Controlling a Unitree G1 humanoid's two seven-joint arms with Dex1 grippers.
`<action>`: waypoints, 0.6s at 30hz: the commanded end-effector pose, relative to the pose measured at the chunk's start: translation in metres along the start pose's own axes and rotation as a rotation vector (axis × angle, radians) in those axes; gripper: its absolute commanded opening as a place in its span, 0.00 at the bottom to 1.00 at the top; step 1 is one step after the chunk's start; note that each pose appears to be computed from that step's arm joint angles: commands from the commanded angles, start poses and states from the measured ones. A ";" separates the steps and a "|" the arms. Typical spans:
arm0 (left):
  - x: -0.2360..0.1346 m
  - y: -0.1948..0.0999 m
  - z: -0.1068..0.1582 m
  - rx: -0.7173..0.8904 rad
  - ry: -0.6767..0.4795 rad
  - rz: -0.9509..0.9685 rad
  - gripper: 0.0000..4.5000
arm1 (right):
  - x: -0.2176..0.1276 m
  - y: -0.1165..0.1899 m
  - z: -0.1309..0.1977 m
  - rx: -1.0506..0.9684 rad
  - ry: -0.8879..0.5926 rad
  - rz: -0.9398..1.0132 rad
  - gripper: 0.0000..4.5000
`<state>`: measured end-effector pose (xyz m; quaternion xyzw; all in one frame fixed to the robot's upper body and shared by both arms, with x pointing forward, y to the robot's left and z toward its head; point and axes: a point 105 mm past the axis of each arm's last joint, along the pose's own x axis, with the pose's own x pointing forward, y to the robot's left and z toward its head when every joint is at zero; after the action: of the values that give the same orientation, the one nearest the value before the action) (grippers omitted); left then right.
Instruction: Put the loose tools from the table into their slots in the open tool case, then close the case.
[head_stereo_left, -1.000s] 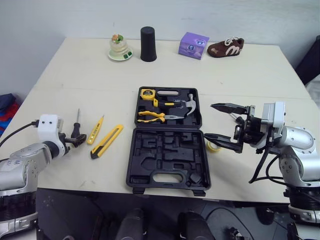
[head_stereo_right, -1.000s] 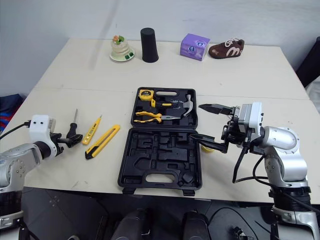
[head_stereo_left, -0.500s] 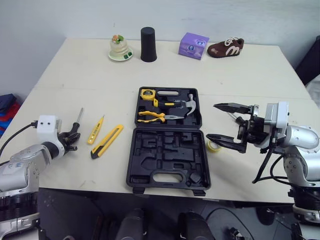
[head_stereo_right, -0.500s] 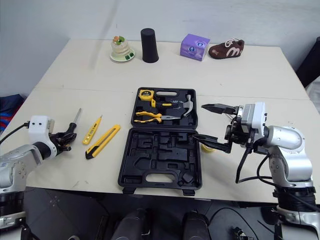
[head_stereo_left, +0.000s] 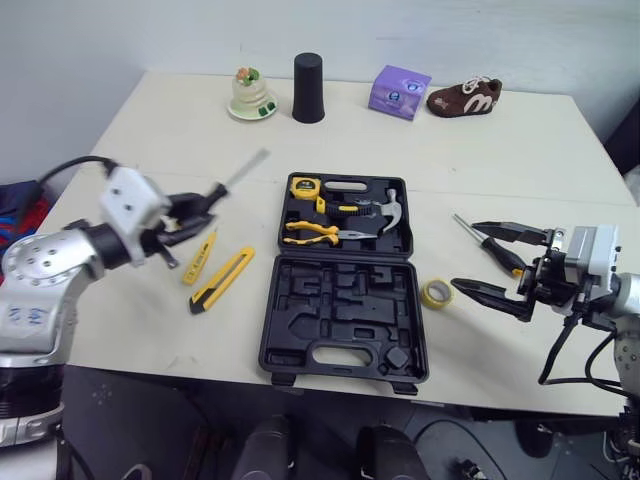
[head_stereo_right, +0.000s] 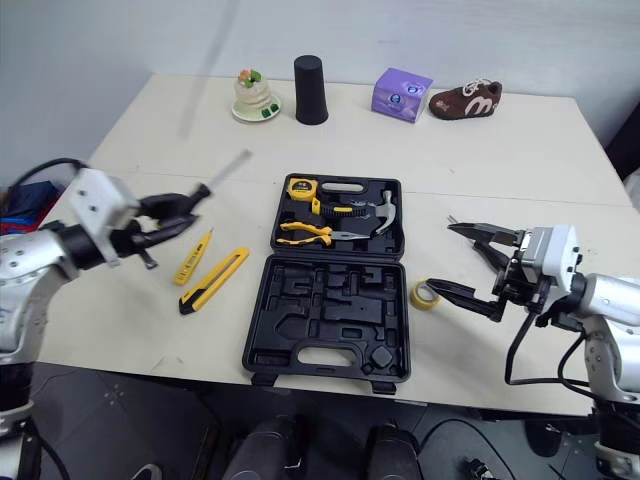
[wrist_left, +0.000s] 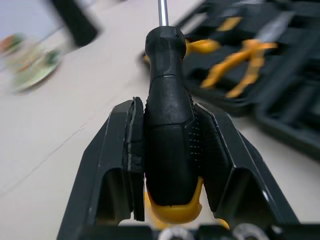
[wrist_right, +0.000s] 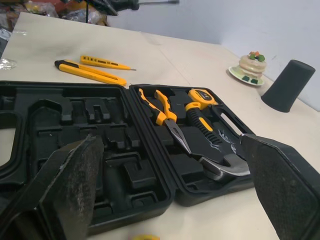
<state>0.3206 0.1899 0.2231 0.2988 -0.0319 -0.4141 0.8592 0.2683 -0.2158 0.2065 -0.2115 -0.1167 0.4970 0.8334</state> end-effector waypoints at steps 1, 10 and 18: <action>0.010 -0.010 0.014 0.103 0.015 -0.136 0.24 | -0.007 -0.002 0.012 -0.054 -0.010 -0.015 1.00; 0.075 -0.055 0.021 0.229 0.146 -0.483 0.24 | -0.022 0.009 -0.003 -0.017 0.023 -0.013 1.00; 0.110 -0.055 0.006 0.366 0.278 -0.518 0.24 | -0.020 0.016 -0.004 -0.016 0.020 -0.009 1.00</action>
<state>0.3494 0.0847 0.1668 0.4806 0.1084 -0.5690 0.6584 0.2528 -0.2304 0.1844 -0.2068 -0.0887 0.4926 0.8407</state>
